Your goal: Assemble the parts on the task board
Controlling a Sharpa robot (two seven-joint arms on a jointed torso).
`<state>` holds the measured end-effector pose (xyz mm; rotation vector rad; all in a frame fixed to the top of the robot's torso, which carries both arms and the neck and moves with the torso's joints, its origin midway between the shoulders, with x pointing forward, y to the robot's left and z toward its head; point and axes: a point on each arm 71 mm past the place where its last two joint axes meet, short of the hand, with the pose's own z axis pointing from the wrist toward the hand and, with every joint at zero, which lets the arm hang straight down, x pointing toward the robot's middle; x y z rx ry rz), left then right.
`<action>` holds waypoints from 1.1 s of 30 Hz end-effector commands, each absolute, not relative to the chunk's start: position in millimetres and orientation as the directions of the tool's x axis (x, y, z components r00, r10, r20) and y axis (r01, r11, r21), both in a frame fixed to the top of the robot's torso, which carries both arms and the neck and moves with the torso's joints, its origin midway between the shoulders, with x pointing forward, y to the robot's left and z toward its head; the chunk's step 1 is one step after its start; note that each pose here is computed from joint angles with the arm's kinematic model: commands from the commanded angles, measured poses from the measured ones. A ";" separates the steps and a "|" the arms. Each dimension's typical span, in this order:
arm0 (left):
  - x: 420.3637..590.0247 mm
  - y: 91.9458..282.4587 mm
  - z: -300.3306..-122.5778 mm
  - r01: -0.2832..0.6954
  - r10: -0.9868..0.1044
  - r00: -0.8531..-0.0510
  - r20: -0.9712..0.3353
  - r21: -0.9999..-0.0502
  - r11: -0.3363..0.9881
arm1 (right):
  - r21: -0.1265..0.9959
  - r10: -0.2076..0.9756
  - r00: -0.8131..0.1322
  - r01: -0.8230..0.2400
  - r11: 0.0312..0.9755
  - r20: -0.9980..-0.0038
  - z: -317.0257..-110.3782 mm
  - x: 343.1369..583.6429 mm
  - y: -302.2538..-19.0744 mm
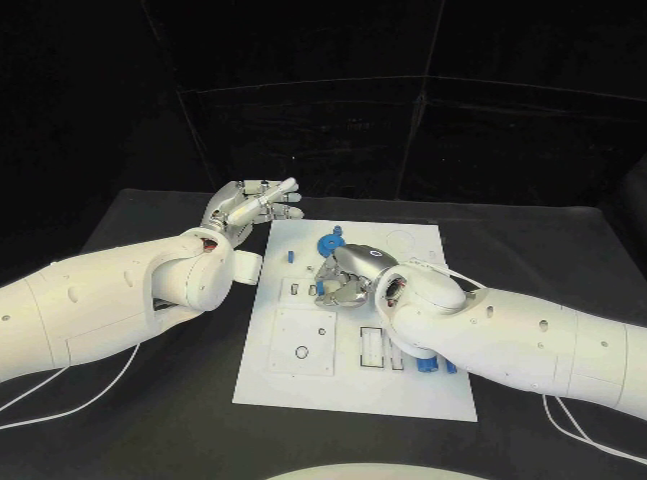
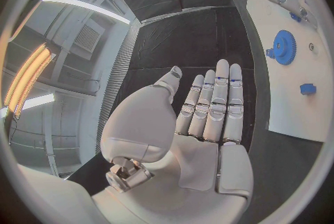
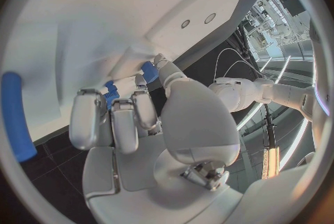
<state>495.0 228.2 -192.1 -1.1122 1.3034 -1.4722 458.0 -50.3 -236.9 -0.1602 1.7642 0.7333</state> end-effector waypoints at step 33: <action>497.6 230.3 -206.4 -0.050 -0.698 -0.600 -0.392 -0.852 0.521 | 0.698 0.634 -0.308 -0.430 0.572 -0.709 -116.5 495.7 -176.1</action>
